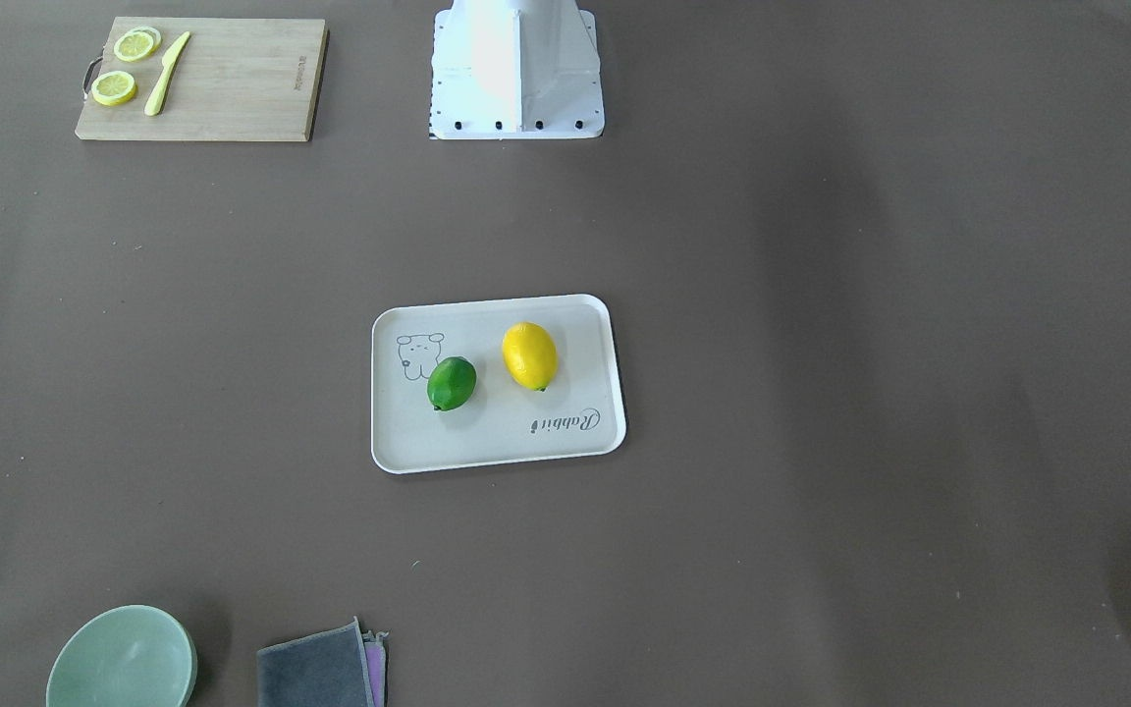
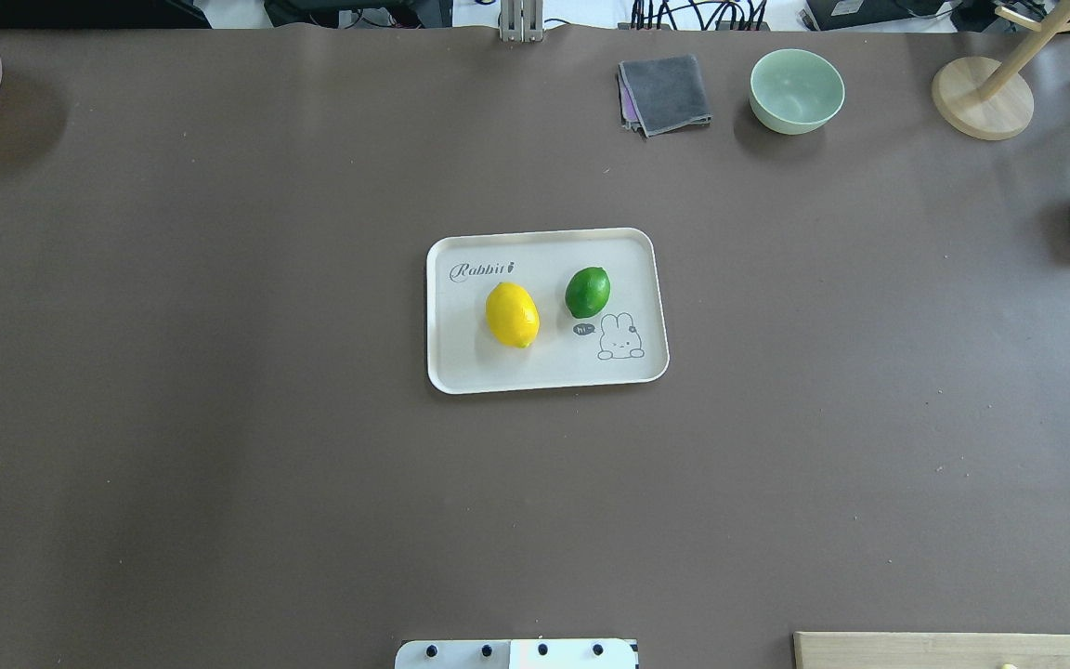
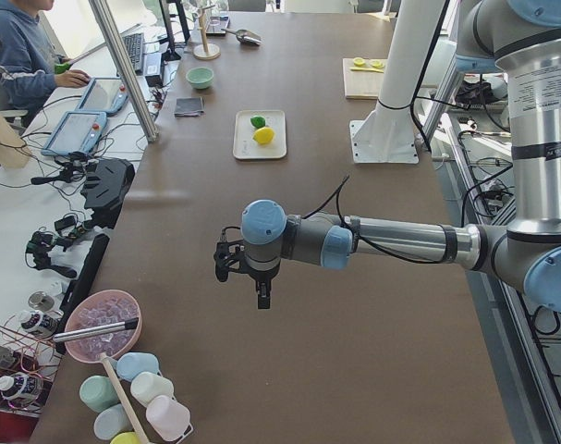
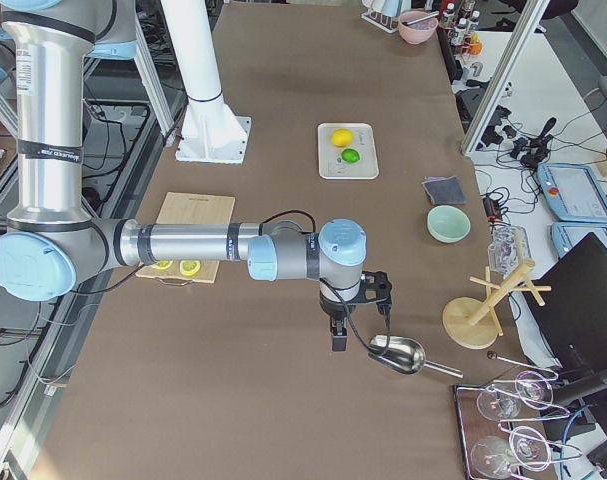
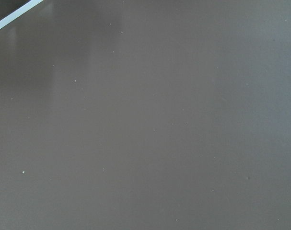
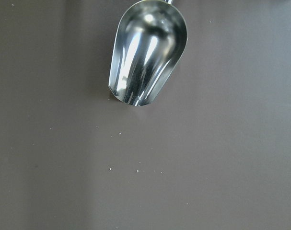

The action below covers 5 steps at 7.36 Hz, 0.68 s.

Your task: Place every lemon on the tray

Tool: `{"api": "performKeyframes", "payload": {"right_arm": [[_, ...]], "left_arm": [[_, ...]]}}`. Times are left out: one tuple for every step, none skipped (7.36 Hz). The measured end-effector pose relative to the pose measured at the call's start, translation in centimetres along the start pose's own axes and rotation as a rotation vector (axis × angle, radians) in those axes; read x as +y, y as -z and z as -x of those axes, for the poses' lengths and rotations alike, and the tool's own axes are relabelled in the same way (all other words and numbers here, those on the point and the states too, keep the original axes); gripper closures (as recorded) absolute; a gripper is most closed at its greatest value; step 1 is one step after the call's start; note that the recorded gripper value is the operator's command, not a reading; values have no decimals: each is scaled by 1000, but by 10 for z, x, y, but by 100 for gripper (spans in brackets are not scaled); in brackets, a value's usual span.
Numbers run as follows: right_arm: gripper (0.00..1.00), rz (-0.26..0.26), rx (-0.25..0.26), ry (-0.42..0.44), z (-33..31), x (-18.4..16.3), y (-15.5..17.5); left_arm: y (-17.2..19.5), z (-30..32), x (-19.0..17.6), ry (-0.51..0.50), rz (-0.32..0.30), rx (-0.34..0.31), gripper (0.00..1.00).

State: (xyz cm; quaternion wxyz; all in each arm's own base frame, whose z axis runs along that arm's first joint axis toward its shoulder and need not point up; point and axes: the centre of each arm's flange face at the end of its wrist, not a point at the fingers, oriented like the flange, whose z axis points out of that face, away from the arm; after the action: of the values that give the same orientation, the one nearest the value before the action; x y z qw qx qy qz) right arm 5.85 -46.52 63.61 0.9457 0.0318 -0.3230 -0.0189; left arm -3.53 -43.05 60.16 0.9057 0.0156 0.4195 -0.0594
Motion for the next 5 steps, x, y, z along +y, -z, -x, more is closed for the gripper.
{"api": "performKeyframes", "payload": {"right_arm": [[0, 0, 0, 1, 0, 0, 0], [0, 0, 0, 1, 1, 0, 0], [0, 1, 0, 1, 1, 0, 0], [0, 2, -1, 0, 1, 0, -1], [0, 2, -2, 1, 1, 0, -1]], "left_arm": [[0, 1, 0, 0, 1, -1, 2], [-1, 1, 0, 1, 2, -2, 2], [-1, 1, 0, 1, 3, -2, 2], [-1, 1, 0, 1, 2, -2, 2], [-1, 1, -1, 1, 2, -2, 2]]}}
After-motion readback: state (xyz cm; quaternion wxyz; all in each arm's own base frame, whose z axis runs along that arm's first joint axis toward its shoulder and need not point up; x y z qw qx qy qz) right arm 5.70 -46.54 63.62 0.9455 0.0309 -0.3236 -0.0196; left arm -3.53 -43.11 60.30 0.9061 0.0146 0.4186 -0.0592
